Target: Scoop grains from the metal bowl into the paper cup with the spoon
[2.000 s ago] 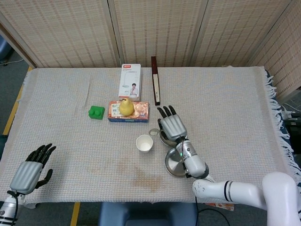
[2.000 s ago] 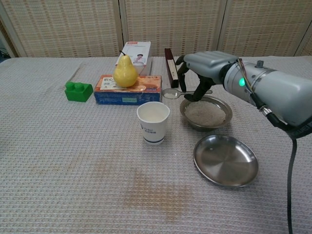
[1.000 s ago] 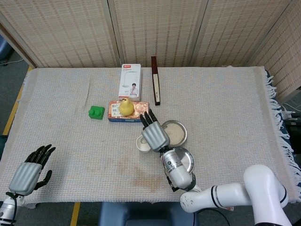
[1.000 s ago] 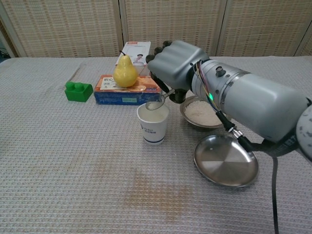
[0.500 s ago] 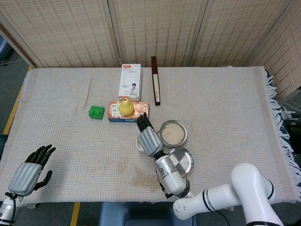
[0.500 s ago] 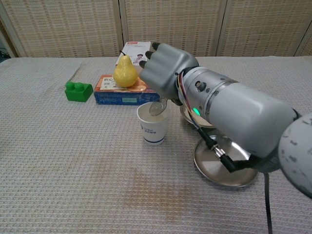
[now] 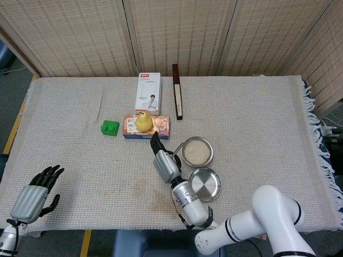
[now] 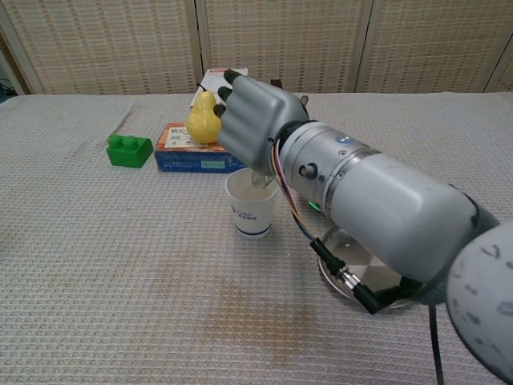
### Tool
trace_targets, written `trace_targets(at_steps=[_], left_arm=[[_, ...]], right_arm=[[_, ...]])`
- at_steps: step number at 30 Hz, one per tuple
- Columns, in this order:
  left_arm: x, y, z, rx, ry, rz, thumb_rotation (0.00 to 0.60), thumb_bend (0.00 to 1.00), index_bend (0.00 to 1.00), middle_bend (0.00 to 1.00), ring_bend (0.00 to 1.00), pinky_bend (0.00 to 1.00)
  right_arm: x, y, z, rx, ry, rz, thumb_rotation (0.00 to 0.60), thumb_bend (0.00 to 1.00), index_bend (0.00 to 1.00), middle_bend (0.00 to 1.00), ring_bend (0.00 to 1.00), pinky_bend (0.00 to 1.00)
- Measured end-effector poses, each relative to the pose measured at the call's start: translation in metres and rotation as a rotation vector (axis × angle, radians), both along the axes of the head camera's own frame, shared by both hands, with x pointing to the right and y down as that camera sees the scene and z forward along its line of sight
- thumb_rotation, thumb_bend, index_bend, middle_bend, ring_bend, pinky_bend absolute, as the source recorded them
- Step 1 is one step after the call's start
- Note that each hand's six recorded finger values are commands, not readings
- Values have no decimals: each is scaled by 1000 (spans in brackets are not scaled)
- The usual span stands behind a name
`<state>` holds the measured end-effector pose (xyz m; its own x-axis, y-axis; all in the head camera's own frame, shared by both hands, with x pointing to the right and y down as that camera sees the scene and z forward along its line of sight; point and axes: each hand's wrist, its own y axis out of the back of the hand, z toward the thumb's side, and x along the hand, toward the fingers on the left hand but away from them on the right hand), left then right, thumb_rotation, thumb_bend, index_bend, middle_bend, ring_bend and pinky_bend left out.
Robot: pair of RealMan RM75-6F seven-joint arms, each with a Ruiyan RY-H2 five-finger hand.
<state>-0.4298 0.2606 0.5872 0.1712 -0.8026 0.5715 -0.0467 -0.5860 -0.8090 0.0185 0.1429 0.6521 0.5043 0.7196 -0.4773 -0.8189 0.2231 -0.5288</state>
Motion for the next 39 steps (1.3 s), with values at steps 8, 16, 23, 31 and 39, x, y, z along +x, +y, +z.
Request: trace_targets(at_steps=[8,16,23,31,39], left_arm=[[-1,-1,0,1,1,-2,600,501,0,0,0,169],[0,0,1,-1,-1,1,600,501,0,0,0,170],[1,1,0,1,-3,4,600,500,0,0,0,172],[-1,1,-1,6,-7,-4,600,500,0,0,0,173],[1,2,-2,8,-7,2,600,501,0,0,0,178]], right_arm=[[-7,5,1,53,11,-64,600,385,692,68,0,0],[-5,5,3,66,23,-78,600,386,692,68,0,0],[-6,7,3,53,2,-79,600,386,694,68,0,0],[17,1,-10,-46,-168,134,600,385,693,70,0,0],[68,-9,-23,-161,-408,372,600,385,691,87,0,0]])
